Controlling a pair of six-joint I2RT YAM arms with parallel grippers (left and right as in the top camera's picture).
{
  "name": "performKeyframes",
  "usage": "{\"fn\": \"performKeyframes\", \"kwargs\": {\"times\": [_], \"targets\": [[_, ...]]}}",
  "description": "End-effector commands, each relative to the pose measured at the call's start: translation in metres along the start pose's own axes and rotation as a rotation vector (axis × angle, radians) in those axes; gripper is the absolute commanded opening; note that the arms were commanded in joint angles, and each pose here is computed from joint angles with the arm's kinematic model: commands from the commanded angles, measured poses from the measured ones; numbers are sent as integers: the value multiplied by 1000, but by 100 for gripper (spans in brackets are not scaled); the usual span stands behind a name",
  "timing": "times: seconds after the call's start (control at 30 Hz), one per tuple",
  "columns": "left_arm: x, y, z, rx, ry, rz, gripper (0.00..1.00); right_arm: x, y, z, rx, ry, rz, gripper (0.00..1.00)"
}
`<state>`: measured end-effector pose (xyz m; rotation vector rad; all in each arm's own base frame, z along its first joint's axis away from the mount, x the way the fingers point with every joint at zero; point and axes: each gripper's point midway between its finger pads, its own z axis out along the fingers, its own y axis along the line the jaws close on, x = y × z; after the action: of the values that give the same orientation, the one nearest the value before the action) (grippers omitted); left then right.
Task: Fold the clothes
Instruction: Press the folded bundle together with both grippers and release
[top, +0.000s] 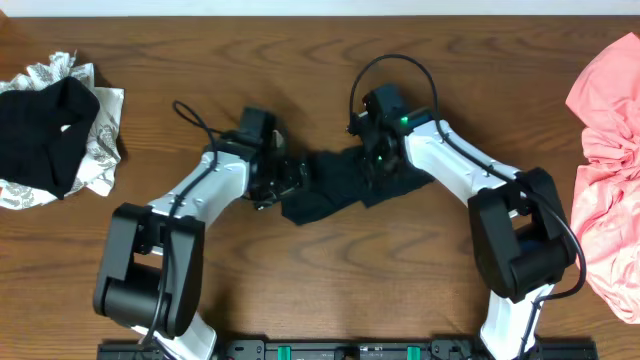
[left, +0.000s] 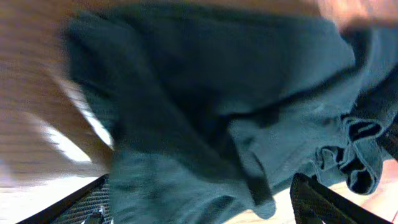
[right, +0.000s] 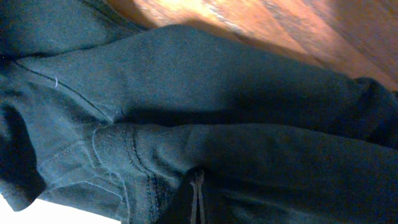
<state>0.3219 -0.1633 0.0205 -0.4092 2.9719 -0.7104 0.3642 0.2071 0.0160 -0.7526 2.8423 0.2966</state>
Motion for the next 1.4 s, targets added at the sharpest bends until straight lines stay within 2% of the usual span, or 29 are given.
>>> {"fn": "performKeyframes", "kwargs": {"times": [0.0,0.2,0.37,0.5,0.53,0.6,0.67,0.77,0.87,1.03,1.2,1.37], "targets": [[8,0,8,-7,33,-2,89,-2,10,-7,-9,-17,-30,1],[13,6,11,-18,45,-15,89,-2,11,-7,-9,-17,-32,1],[17,29,16,-109,25,-55,89,-3,11,-7,-9,-21,-32,1],[19,32,17,-114,30,-58,87,-3,11,-7,-9,-21,-32,1],[19,32,17,-114,30,-58,80,-3,11,-7,-9,-21,-32,1],[19,32,17,-114,30,-58,49,-3,11,-7,-9,-21,-32,1],[18,32,16,-114,29,-56,25,-3,11,-7,-9,-21,-23,1],[15,31,15,-110,25,-29,10,-5,11,-7,-9,-29,1,1],[10,32,8,-114,28,5,6,-9,10,-7,-10,-44,51,1],[1,32,-4,-127,33,78,6,-13,11,-7,-14,-59,158,1],[-14,36,-20,-212,6,175,6,-18,14,-7,-22,-80,257,1],[-27,23,-31,-204,-21,258,6,-37,41,-9,-128,-143,233,1]]}}
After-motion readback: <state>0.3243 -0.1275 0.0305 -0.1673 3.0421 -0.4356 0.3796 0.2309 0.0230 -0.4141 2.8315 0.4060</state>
